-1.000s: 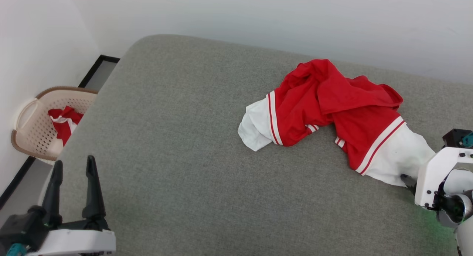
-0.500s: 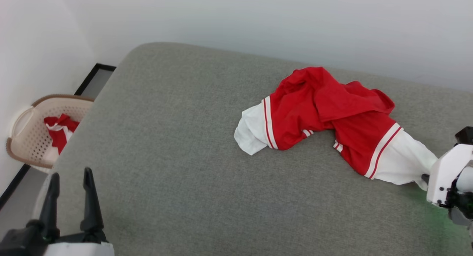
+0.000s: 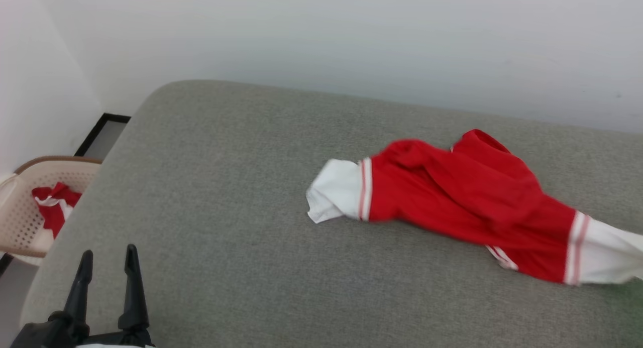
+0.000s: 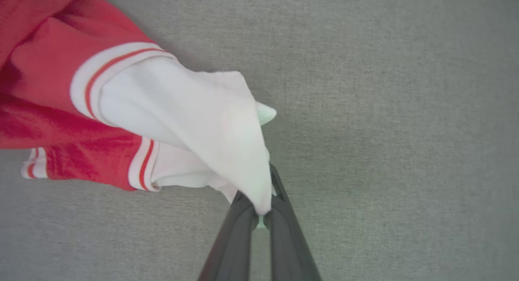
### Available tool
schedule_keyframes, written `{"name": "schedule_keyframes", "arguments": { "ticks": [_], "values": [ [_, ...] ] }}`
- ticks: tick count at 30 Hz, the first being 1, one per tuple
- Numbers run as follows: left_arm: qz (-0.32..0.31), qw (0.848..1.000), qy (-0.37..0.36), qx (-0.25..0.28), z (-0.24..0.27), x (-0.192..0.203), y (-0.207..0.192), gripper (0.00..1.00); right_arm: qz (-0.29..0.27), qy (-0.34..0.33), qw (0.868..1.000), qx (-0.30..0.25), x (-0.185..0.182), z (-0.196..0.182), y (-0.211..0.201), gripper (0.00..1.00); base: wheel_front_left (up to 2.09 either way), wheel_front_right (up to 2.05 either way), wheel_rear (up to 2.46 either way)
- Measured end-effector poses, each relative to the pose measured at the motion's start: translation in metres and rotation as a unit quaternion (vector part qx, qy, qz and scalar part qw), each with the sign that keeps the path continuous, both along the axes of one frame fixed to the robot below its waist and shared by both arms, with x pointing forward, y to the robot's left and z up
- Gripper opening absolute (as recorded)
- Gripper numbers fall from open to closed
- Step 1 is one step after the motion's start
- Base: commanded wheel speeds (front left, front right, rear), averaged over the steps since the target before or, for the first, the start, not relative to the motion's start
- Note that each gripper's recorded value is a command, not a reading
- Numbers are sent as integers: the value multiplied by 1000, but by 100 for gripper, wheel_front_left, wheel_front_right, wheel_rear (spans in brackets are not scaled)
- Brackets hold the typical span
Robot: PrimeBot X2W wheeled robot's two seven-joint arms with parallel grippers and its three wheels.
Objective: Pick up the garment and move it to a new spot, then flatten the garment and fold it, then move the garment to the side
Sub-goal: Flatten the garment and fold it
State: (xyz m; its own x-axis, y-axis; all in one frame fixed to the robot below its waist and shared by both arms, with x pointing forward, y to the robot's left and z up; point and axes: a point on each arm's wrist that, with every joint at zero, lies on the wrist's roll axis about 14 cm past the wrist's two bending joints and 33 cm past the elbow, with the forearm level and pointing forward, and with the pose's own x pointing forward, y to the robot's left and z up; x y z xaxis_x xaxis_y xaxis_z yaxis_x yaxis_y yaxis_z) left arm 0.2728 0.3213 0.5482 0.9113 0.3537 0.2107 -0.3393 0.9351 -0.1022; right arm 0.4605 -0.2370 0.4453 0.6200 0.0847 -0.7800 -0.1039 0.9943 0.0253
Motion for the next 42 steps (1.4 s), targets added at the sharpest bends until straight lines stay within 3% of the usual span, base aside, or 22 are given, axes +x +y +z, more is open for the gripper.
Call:
{"name": "schedule_keyframes", "arguments": {
  "ticks": [7, 14, 17, 18, 19, 26, 32, 42],
  "values": [
    [-17, 1000, 2, 2, 0, 8, -5, 100, -56, 7, 998, -24, -13, 3, -53, 0, 0, 0, 0],
    [-28, 1000, 11, 1, -5, 16, -11, 100, -83, 22, 996, -17, -18, -20, -56, 0, 0, 0, 0],
    [-35, 999, 12, -2, -5, 20, -15, 100, -87, 17, 996, -17, -13, -25, -54, 41, 0, 0, 0],
    [-37, 999, 12, -2, -5, 22, -16, 100, -87, 14, 996, -19, -11, -24, -53, 78, 0, 0, 0],
    [-38, 999, 12, -2, -5, 22, -16, 100, -87, 9, 996, -21, -9, -23, -53, 100, 0, 0, 0],
    [-59, 998, 4, 0, 0, 31, -23, 100, -83, -23, 996, -27, 0, -8, -50, 100, 0, 0, 0],
    [-101, 995, 1, 0, 3, 44, -39, 100, -72, -103, 992, -10, 11, 25, -43, 100, 0, 0, 0],
    [-218, 976, 7, 13, 13, 82, -88, 100, -50, -266, 963, 18, 6, 74, -24, 100, 0, 0, 0]
  ]
}}
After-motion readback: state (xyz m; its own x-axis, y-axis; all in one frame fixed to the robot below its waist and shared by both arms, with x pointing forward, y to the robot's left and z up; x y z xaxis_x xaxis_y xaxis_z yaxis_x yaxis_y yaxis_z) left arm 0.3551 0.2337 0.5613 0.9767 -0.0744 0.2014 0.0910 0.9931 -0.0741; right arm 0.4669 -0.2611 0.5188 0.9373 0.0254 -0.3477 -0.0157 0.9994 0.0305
